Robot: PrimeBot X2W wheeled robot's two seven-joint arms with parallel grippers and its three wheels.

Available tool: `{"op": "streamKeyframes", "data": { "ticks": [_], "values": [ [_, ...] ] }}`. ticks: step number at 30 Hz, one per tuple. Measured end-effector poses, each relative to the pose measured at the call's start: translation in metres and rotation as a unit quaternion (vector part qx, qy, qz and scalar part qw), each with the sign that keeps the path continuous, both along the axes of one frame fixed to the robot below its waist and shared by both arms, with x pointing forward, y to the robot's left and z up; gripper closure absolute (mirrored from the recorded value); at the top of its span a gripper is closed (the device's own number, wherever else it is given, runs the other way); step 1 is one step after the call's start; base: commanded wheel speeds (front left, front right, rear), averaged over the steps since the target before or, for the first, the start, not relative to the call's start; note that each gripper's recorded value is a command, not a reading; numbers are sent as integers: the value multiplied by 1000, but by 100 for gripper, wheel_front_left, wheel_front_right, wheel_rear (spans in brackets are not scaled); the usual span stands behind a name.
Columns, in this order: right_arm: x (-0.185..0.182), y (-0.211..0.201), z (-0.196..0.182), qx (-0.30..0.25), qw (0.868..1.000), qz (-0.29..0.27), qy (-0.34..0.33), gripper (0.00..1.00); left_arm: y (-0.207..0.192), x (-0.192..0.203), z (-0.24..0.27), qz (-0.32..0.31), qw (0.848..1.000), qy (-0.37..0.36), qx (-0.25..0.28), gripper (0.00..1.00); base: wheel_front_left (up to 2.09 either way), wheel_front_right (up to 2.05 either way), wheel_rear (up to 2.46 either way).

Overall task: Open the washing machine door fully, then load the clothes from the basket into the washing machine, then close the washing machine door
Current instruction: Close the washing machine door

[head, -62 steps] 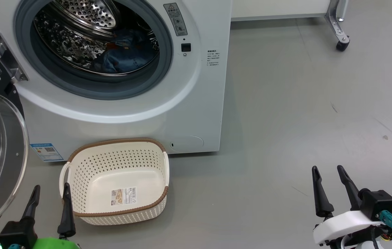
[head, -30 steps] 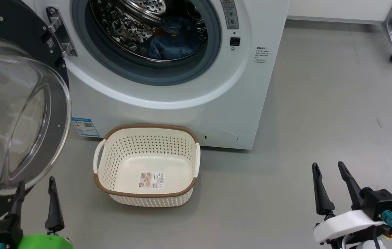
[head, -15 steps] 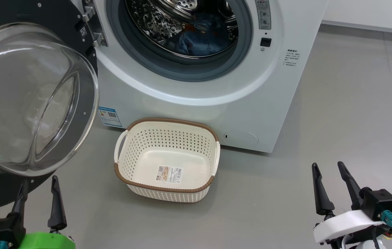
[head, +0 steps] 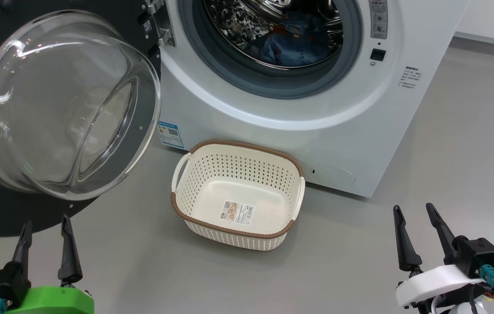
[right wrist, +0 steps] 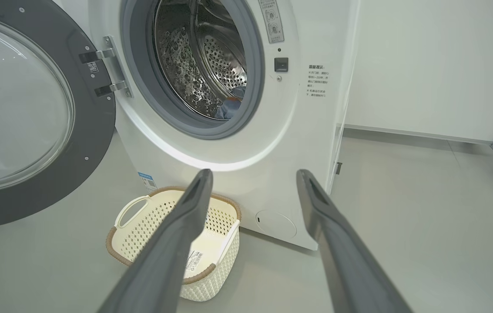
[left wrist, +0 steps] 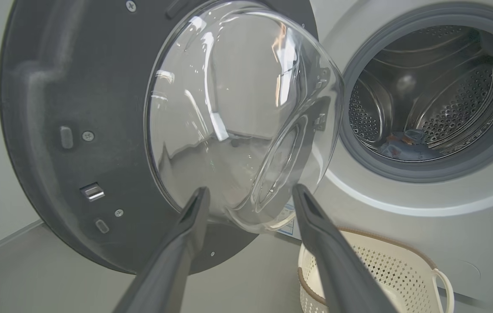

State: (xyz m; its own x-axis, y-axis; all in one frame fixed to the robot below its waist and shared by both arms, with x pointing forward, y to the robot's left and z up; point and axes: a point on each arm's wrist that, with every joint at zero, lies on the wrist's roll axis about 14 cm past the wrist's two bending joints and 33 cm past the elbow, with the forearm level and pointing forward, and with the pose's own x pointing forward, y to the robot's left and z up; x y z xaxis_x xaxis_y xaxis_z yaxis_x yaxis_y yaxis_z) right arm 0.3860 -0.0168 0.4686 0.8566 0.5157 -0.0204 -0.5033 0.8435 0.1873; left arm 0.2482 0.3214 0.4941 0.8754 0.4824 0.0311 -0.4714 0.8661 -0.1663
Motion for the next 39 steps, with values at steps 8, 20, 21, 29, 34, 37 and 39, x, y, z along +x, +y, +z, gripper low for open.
{"op": "streamKeyframes", "data": {
  "ticks": [8,20,21,29,34,37,39],
  "values": [
    [4,21,-2,-3,999,32,-1,0,14,-19,-2,36,999,3,-5,0,0,0,0],
    [4,37,-7,-5,998,56,3,0,26,-33,-2,67,998,7,-6,0,0,0,0],
    [4,38,-7,-5,998,57,4,0,26,-34,-2,68,998,7,-6,0,0,0,0],
    [3,40,-9,-7,998,61,6,0,28,-37,-2,74,997,7,-5,0,0,0,0],
    [4,41,-8,-7,998,61,5,0,29,-38,-2,77,997,7,-5,0,0,0,0],
    [4,40,-9,-7,998,60,6,0,29,-38,-2,78,997,7,-5,0,0,0,0],
    [4,40,-9,-7,998,60,6,0,29,-37,-2,78,997,7,-7,0,0,0,0]
  ]
}}
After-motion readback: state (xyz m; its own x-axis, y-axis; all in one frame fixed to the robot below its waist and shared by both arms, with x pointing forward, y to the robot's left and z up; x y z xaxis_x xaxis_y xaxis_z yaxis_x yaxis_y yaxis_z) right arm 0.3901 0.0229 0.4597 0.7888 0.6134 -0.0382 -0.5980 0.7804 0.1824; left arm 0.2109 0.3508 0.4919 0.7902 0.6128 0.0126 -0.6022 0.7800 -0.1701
